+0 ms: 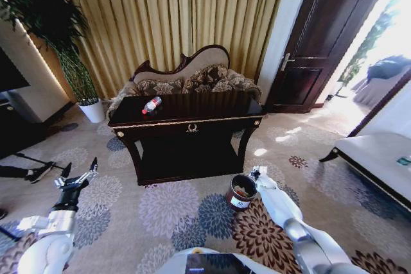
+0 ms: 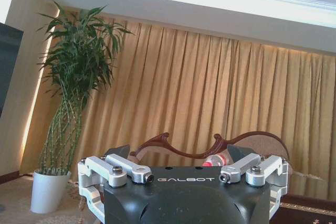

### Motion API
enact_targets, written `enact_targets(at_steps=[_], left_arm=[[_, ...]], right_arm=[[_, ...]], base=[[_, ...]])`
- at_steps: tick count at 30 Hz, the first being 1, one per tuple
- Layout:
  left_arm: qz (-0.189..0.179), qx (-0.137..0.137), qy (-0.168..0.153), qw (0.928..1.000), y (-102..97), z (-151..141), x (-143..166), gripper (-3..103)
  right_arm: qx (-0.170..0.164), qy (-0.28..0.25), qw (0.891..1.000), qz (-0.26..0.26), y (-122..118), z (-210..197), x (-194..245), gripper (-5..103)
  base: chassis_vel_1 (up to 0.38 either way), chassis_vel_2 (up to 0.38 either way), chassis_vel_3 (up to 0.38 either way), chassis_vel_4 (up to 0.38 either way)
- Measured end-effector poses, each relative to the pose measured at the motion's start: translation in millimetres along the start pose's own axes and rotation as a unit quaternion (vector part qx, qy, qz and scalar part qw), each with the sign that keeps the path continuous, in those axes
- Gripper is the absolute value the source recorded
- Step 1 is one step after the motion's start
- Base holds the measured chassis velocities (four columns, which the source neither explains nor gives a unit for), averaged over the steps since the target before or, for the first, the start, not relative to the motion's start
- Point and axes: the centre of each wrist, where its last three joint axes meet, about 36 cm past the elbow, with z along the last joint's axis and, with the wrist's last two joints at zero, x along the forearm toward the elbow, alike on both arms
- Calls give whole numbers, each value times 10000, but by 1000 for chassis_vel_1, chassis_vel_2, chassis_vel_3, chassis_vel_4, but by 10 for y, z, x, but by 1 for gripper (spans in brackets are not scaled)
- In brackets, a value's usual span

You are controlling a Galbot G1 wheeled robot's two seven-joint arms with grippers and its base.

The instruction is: Move to the front of the table and place the trash on the table into the trash bin.

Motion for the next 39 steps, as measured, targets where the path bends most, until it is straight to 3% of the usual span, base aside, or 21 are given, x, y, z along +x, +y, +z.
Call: enact_targets(at_steps=[7,8,13,14,16,20,22,25,28,34,39], left_arm=[[-3,-26,-26,10000,16,-33,-1,100],[-3,-26,-23,10000,20,-33,6,100],[7,-19,-18,10000,24,-17,27,100],[9,-16,-21,10000,23,-14,31,100],[10,-15,-23,10000,23,-13,33,100],[24,-13,-41,10000,36,-33,36,100],[28,-14,-42,10000,37,-34,35,100],[49,-7,-50,10000,34,-33,31,100],[59,3,-50,10000,28,-28,30,100],[87,12,-53,9999,21,-25,25,100],[108,10,-54,9999,23,-26,25,100]], right_arm=[[11,-79,10000,-24,74,-46,17,0],[13,-122,9999,-27,65,-78,23,10],[15,-174,9998,-24,68,-168,40,14],[8,-182,9998,-3,74,-197,40,25],[9,-190,9998,11,74,-212,39,25],[29,-210,9998,61,51,-243,35,46],[30,-214,9997,69,44,-247,34,46],[53,-242,9996,113,-10,-279,31,62],[57,-256,9996,122,-22,-295,31,68],[74,-277,9995,155,-66,-314,31,95],[77,-280,9994,165,-80,-317,31,100]], base=[[0,0,0,0],[0,0,0,0],[0,0,0,0],[0,0,0,0],[0,0,0,0],[0,0,0,0],[0,0,0,0],[0,0,0,0],[0,0,0,0],[0,0,0,0],[0,0,0,0]])
